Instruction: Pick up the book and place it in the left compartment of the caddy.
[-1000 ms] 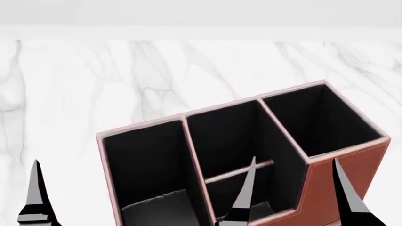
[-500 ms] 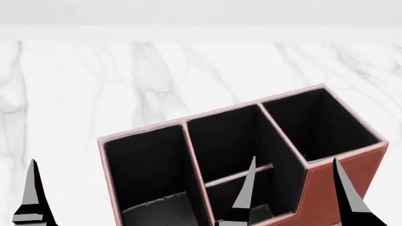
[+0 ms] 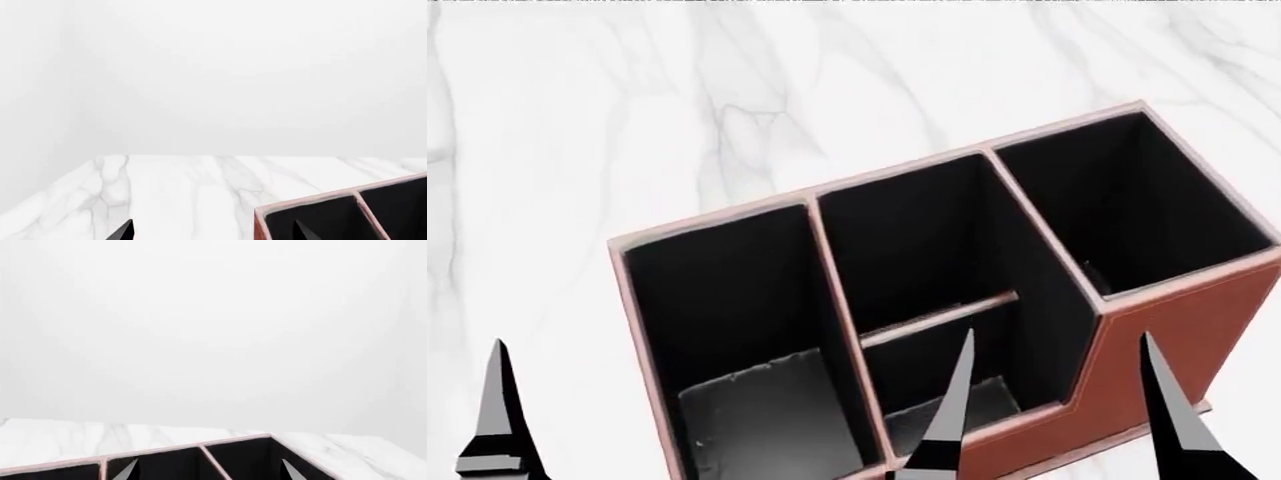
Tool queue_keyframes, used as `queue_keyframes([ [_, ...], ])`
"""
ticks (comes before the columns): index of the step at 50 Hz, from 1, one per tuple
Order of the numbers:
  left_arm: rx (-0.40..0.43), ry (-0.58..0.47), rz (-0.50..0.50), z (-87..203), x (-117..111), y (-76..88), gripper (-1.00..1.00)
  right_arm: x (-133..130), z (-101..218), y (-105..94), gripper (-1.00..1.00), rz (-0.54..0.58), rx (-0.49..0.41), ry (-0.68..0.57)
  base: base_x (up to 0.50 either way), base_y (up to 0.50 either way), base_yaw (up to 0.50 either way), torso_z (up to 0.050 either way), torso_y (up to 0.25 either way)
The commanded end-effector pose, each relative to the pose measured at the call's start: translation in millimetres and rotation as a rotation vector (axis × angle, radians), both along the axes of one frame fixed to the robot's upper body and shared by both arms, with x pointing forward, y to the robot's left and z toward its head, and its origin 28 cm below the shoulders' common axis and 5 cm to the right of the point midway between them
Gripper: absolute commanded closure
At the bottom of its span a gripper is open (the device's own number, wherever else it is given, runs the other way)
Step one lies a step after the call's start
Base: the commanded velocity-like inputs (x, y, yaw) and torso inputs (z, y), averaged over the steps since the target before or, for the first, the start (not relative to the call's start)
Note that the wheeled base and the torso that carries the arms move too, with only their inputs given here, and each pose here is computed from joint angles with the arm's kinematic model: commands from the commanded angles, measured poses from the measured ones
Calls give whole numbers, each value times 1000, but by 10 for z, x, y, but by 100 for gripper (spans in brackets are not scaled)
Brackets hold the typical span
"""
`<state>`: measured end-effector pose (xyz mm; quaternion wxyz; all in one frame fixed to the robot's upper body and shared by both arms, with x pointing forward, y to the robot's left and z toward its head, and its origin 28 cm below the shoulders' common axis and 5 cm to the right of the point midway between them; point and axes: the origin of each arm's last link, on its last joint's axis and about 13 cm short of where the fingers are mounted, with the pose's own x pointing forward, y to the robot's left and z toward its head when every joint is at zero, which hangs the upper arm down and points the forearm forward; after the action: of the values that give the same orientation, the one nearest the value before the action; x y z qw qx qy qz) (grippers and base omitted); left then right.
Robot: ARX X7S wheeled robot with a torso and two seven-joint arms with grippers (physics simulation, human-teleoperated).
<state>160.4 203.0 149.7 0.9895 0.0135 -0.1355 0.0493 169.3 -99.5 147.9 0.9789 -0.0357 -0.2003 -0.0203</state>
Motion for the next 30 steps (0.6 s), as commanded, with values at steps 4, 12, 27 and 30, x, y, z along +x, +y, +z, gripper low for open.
queue_keyframes([
  [4, -10, -46, -61, 17, 16, -1, -100, 6, 50, -31, -100, -8, -13, -18, 0, 0, 0, 0, 0],
  [12, -15, -51, -62, 32, 11, 5, -100, -5, 63, -30, -100, -11, -15, -19, 0, 0, 0, 0, 0],
  [27, -27, -41, -51, 20, 17, 19, -100, 44, -30, -7, -100, -163, 32, 68, 0, 0, 0, 0, 0],
  [30, -34, -41, -45, 21, 18, 30, -100, 123, -32, -2, -100, -276, 58, 78, 0, 0, 0, 0, 0],
])
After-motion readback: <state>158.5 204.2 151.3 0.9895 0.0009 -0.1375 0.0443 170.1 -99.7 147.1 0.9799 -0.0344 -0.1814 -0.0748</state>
